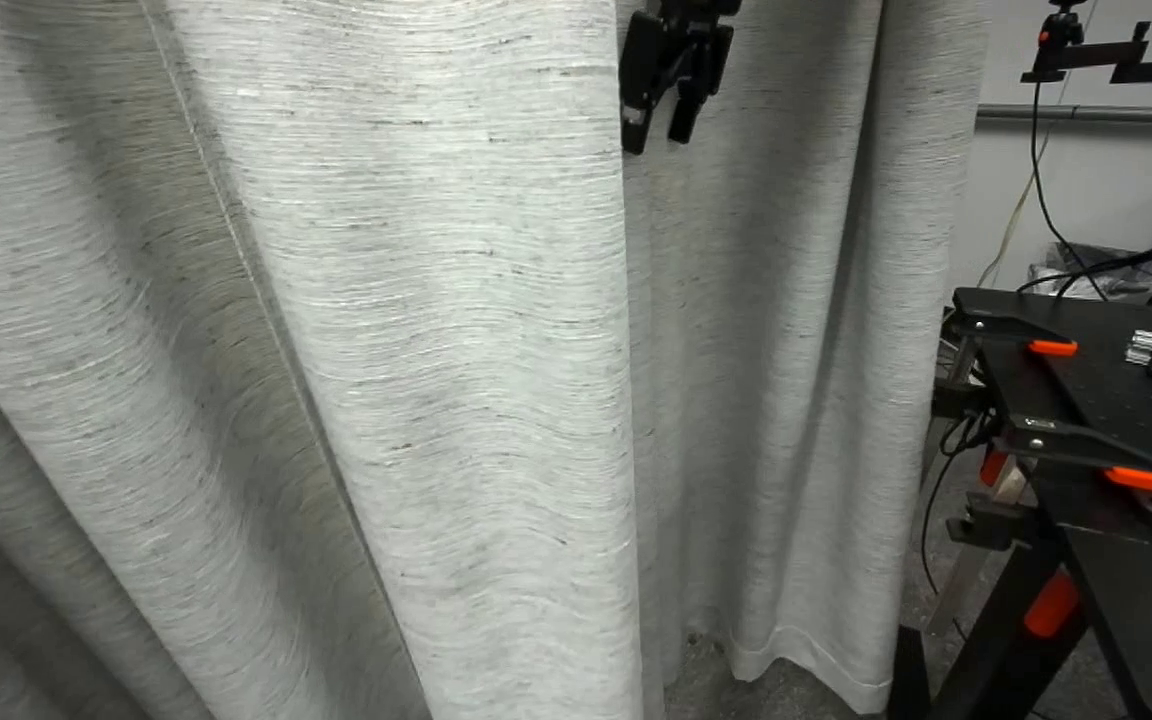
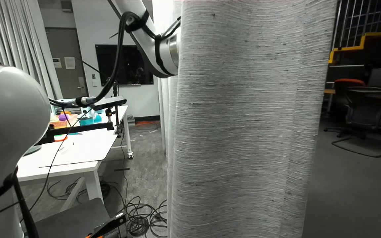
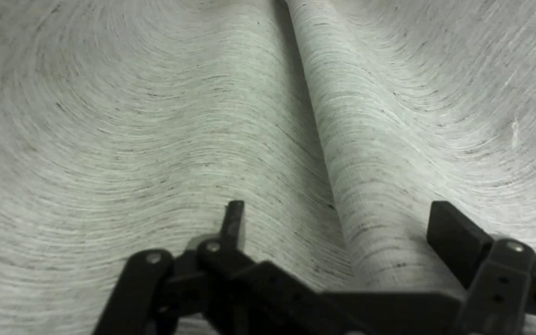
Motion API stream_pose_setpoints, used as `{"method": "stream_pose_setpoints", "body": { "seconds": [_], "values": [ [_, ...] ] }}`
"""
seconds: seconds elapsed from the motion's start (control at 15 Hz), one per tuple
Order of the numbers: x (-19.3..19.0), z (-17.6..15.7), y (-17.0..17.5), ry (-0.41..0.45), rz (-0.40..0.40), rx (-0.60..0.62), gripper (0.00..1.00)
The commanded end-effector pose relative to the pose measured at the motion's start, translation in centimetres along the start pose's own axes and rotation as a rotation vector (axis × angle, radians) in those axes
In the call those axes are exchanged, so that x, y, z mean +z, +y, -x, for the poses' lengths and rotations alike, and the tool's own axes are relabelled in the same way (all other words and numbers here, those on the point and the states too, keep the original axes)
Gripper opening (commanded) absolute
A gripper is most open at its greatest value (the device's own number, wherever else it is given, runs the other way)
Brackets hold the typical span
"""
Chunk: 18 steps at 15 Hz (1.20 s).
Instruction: Slide the curtain to the right and then to the left
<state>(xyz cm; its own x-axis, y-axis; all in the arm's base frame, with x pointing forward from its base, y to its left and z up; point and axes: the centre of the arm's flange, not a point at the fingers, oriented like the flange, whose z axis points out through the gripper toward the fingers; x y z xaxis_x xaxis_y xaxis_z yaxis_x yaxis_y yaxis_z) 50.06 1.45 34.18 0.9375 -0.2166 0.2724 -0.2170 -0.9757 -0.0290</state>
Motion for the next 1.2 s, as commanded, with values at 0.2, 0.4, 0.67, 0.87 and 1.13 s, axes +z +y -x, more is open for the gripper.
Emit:
{"method": "stream_pose_setpoints", "body": {
  "seconds": [0.2,0.4,0.67,0.87,1.13],
  "values": [
    [-6.0,0.0,-1.4,0.029,-0.132,0.094,1.00],
    [-7.5,0.5,-0.6,0.047,-0.142,0.100,1.00],
    [-9.3,1.8,1.1,0.063,-0.121,0.105,1.00],
    [-10.6,3.5,2.0,0.055,-0.103,0.103,1.00],
    [-11.8,6.0,2.9,0.035,-0.055,0.141,1.00]
  ]
}}
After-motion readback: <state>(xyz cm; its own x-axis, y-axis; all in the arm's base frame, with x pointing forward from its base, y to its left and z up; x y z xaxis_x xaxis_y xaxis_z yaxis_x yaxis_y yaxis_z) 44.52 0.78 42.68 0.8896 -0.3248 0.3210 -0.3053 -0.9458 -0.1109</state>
